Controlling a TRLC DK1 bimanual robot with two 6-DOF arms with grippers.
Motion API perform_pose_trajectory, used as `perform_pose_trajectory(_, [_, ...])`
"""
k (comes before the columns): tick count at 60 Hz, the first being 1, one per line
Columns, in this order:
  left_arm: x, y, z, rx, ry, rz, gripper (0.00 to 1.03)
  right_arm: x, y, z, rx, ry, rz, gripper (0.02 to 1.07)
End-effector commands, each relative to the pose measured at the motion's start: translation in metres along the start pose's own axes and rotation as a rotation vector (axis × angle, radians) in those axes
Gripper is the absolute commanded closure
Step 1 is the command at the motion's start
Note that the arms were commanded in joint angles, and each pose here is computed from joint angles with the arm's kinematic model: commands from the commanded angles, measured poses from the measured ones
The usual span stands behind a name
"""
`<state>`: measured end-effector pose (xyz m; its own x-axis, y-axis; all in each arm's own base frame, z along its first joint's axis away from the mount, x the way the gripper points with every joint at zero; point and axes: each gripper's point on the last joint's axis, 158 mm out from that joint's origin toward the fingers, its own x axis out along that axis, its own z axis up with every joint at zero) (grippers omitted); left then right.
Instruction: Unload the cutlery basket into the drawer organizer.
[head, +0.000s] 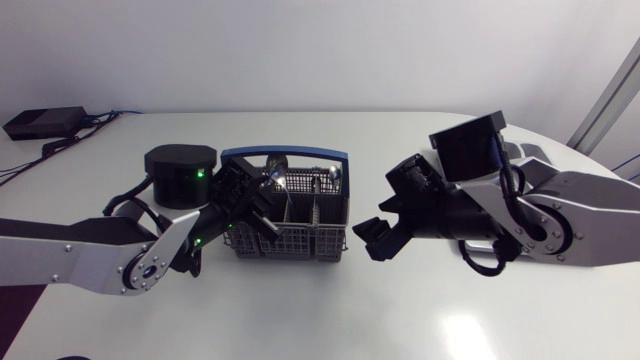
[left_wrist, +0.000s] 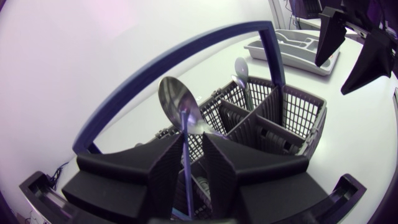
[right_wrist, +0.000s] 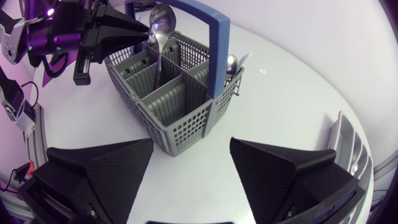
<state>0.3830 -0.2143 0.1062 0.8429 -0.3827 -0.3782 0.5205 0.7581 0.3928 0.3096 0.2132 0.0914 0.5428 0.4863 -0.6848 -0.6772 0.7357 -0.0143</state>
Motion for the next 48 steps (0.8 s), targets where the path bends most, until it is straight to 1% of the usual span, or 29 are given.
perform_pose_trajectory(1, [0.002, -0.008, -0.003, 0.003, -0.003, 0.003, 0.8, 0.007, 0.005, -0.016, -0.01, 0.035, 0.014, 0.18])
perform_pose_trajectory(20, [0.016, -0.006, -0.013, 0.021, 0.031, 0.07, 0.81, 0.008, 0.006, -0.021, -0.004, 0.04, 0.015, 0.18])
perform_pose_trajectory(22, [0.017, -0.007, -0.014, 0.022, 0.03, 0.074, 0.84, 0.009, 0.006, -0.022, -0.006, 0.038, 0.015, 0.18])
perform_pose_trajectory(25, [0.018, -0.006, -0.012, 0.02, 0.022, 0.08, 0.87, 0.009, 0.006, -0.023, -0.004, 0.04, 0.015, 0.18])
perform_pose_trajectory(26, [0.019, -0.005, -0.011, 0.019, 0.017, 0.084, 0.89, 0.009, 0.006, -0.023, -0.004, 0.041, 0.017, 0.18])
perform_pose_trajectory(28, [0.019, -0.005, -0.011, 0.019, 0.014, 0.089, 0.9, 0.009, 0.006, -0.024, -0.004, 0.043, 0.015, 0.18])
perform_pose_trajectory(29, [0.019, -0.004, -0.009, 0.019, 0.011, 0.097, 0.92, 0.009, 0.007, -0.024, -0.004, 0.043, 0.017, 0.18])
perform_pose_trajectory(32, [0.02, -0.004, -0.008, 0.017, 0.005, 0.103, 0.95, 0.009, 0.007, -0.025, -0.004, 0.044, 0.017, 0.18])
perform_pose_trajectory(34, [0.021, -0.004, -0.008, 0.018, 0.006, 0.106, 0.99, 0.009, 0.006, -0.026, -0.004, 0.046, 0.016, 0.18])
perform_pose_trajectory(48, [0.012, -0.001, -0.009, 0.011, -0.006, 0.115, 1.0, 0.011, 0.007, -0.026, -0.005, 0.047, 0.018, 0.18])
